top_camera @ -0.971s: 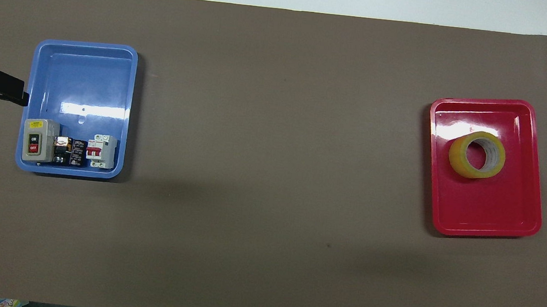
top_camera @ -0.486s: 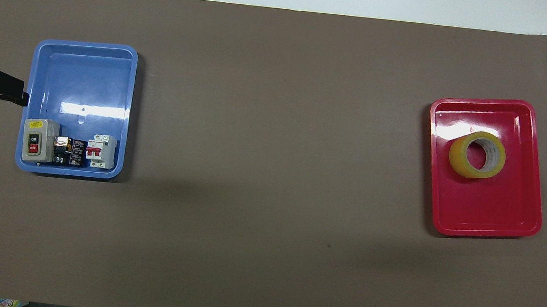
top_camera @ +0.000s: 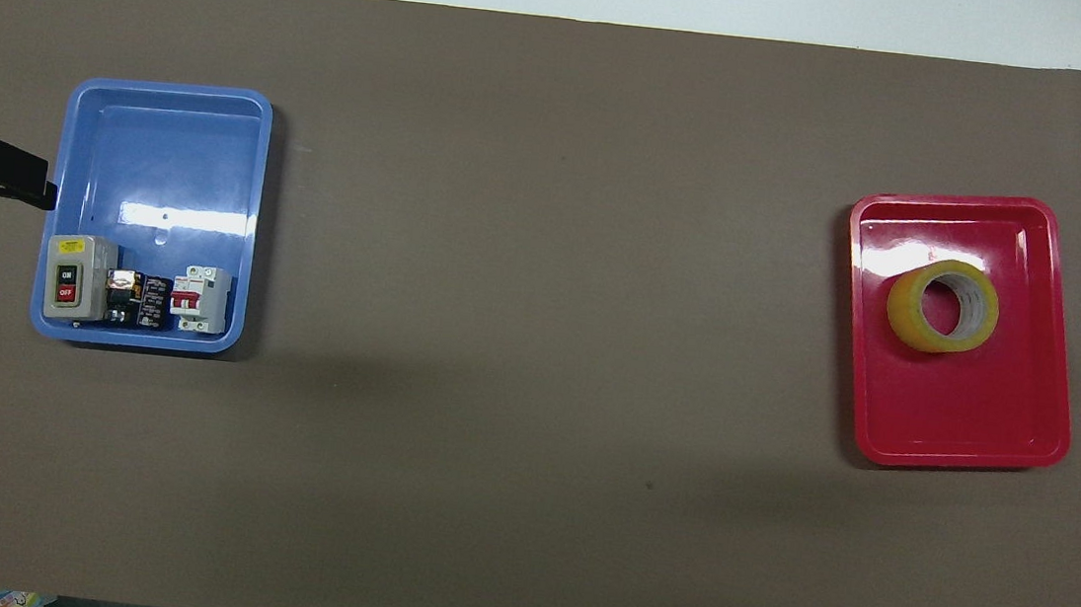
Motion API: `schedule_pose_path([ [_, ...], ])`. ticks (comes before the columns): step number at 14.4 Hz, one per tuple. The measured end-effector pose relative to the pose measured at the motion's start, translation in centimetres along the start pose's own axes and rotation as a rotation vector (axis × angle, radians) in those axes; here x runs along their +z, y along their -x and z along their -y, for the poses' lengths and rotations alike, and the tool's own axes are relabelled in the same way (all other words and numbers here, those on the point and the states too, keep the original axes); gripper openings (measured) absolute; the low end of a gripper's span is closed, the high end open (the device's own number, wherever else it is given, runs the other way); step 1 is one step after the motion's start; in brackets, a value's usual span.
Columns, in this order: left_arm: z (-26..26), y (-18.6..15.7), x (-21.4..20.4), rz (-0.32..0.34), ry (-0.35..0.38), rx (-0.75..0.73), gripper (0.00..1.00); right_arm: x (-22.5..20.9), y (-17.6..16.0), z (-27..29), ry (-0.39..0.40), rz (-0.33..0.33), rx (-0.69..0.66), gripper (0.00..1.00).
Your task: Place and move tape with both arms
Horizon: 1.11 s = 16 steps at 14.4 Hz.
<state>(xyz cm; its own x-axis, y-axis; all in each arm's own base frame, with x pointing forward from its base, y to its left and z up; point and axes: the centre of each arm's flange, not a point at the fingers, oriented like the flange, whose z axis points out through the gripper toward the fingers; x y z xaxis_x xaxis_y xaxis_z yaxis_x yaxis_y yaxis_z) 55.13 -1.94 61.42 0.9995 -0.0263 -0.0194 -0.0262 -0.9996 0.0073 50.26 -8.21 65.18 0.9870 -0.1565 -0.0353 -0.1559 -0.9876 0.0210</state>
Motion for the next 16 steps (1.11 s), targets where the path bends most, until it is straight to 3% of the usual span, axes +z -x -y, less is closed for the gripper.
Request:
schedule_pose_path([
  [9, 0.0, 0.0, 0.0, 0.0, 0.0, 0.0, 1.0, 0.2, 0.1, 4.8, 0.013, 0.003, -0.089, 1.0],
  [16, 0.0, 0.0, 0.0, 0.0, 0.0, 0.0, 1.0, 0.3, 0.2, 5.2, 0.013, 0.007, -0.095, 1.0],
])
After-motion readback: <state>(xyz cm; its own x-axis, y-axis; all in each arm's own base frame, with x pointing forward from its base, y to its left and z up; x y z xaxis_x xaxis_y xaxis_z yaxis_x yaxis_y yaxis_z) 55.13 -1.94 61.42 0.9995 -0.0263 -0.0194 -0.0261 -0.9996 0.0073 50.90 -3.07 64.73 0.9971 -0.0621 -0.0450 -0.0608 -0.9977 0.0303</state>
